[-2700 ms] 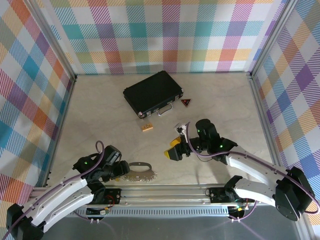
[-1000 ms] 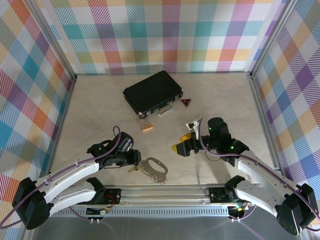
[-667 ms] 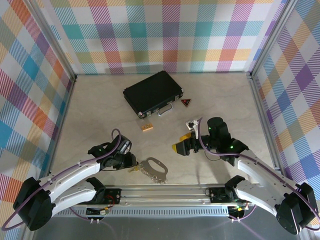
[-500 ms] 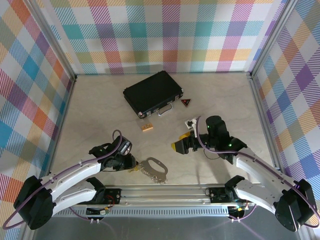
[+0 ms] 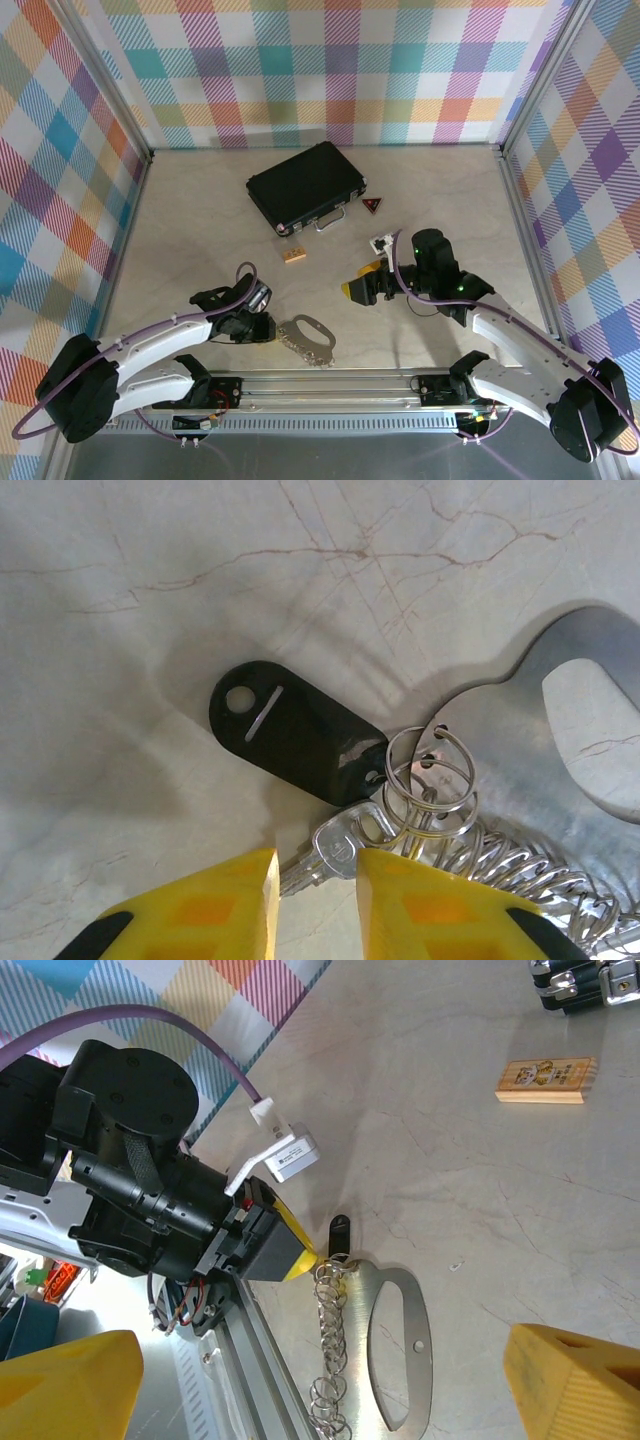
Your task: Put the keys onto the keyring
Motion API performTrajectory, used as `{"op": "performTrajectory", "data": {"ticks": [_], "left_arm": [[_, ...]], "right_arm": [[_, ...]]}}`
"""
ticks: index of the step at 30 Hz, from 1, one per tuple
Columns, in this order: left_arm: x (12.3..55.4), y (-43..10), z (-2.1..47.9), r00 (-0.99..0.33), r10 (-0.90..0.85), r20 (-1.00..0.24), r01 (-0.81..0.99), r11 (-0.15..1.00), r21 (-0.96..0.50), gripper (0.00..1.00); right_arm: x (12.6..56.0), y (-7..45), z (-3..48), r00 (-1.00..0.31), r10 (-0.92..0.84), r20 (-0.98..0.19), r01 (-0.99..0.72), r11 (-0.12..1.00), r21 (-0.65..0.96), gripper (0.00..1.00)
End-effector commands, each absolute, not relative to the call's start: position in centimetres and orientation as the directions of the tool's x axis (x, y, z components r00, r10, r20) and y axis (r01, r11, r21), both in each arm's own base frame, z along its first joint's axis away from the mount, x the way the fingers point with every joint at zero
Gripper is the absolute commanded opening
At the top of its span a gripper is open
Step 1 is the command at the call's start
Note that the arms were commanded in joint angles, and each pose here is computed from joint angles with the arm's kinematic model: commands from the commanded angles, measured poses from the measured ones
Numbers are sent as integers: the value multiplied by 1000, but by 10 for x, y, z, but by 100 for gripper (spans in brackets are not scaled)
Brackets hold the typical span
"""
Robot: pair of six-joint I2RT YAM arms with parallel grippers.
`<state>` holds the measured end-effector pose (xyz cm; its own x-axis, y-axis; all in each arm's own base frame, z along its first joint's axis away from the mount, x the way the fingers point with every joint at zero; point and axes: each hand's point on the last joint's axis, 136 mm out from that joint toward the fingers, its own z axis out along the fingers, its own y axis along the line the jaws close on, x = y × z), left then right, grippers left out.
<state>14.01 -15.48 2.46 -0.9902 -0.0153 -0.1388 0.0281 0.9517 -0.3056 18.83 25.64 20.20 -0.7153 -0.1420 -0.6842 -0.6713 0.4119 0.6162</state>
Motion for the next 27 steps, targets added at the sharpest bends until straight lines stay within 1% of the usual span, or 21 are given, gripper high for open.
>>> {"op": "performTrajectory", "data": {"ticks": [1,3,6,14,27], "left_arm": [[143,-163,30,-987,18,-160,70,943,-326,30],[145,-164,30,-986,25,-166,78,943,-323,34],[145,-165,30,-986,37,-163,88,945,-314,35],[150,-164,29,-983,53,-176,103,952,-288,32],[154,-163,35,-973,118,-197,161,962,-219,32]], "right_arm": [[190,255,216,-685,-132,-717,-697,407,591,92],[190,255,214,-687,-135,-714,-695,408,592,93],[191,255,214,-686,-132,-716,-696,409,591,93],[190,254,213,-684,-135,-717,-697,412,587,93],[187,252,216,-675,-123,-728,-704,402,585,93]]}}
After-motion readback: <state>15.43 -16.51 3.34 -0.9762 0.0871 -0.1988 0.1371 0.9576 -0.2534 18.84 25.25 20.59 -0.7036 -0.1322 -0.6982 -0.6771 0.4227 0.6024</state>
